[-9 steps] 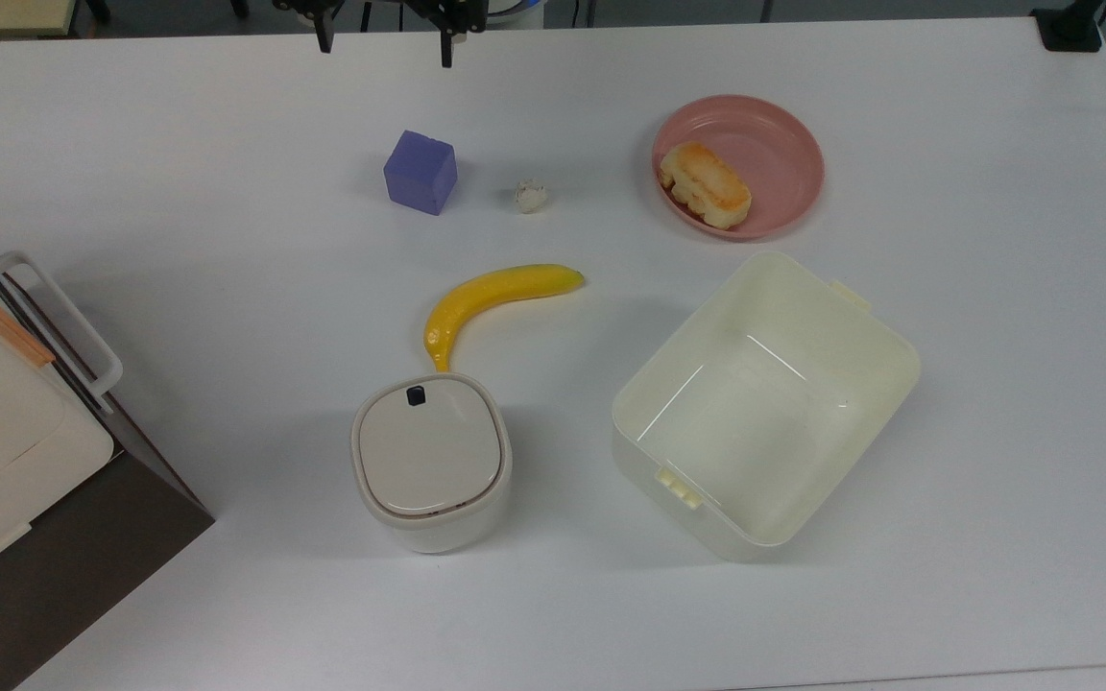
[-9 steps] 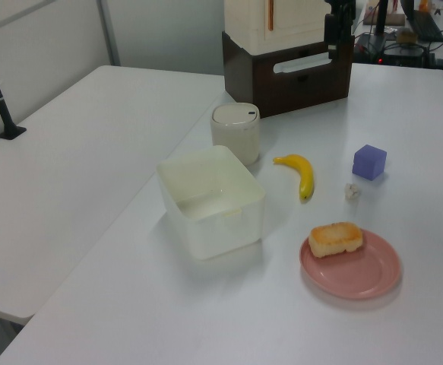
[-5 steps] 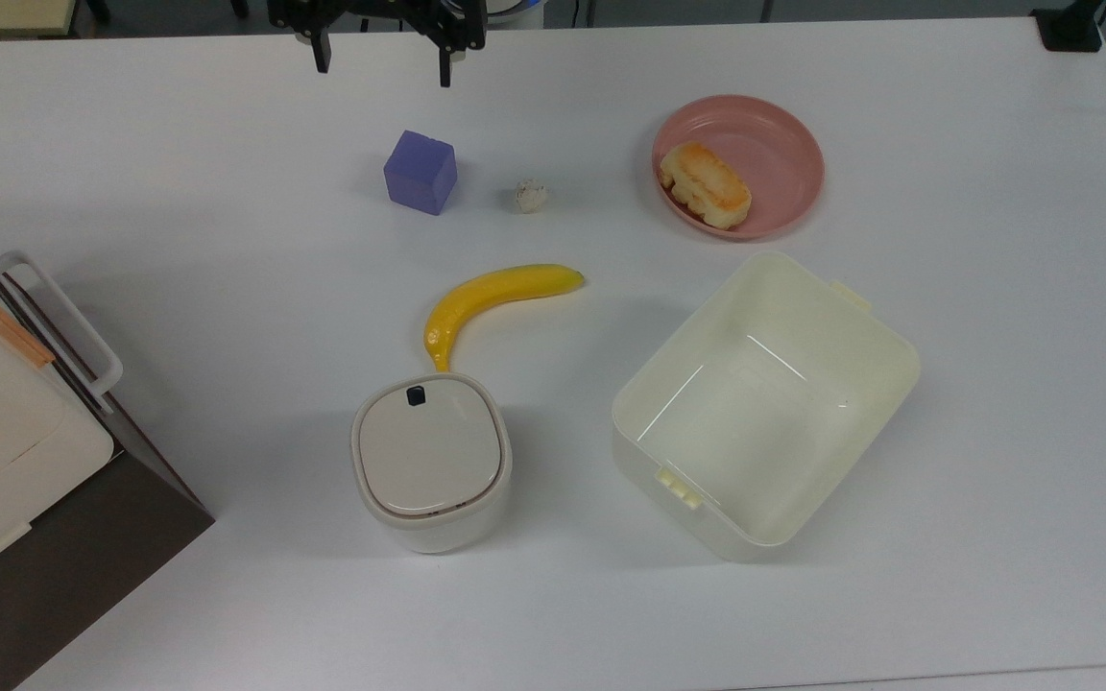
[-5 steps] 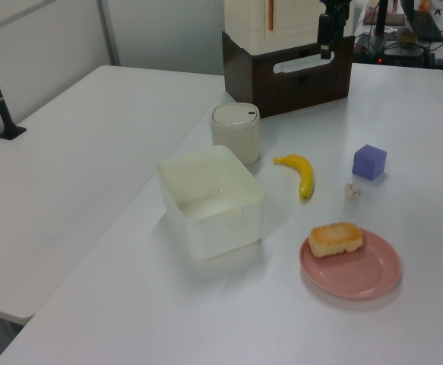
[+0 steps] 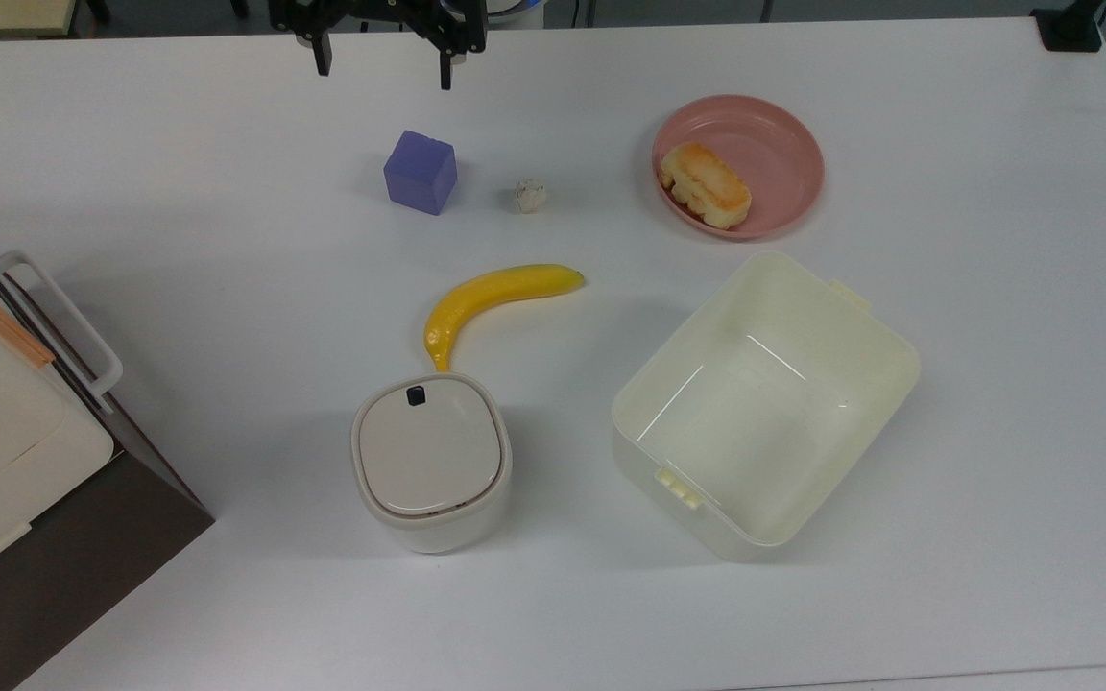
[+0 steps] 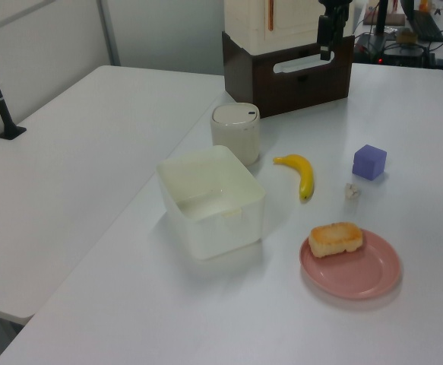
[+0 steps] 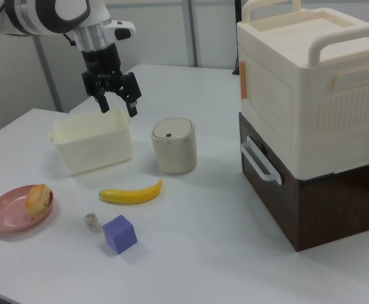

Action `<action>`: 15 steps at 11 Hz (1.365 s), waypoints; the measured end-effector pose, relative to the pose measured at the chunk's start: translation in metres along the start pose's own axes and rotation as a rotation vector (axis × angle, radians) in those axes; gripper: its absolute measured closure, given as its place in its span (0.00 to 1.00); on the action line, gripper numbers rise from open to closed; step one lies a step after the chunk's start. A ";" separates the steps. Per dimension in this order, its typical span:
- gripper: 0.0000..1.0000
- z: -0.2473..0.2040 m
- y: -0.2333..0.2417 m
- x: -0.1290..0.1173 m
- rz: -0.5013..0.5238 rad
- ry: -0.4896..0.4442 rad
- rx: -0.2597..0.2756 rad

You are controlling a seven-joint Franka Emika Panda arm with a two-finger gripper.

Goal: Put the bread on the table

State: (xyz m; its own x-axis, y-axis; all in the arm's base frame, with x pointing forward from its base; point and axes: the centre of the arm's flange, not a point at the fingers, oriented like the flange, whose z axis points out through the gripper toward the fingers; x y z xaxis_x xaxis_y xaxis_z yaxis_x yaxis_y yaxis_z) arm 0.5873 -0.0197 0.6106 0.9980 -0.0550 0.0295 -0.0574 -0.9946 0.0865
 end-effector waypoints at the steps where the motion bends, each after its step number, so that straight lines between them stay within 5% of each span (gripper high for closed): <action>1: 0.00 0.000 0.000 0.000 0.000 0.000 0.000; 15: 0.00 0.002 0.001 -0.003 -0.044 -0.027 0.001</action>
State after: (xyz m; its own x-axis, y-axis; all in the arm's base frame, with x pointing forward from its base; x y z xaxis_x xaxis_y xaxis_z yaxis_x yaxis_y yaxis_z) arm 0.5844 -0.0211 0.6081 0.9999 -0.0138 -0.0013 -0.0136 -0.9962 0.0860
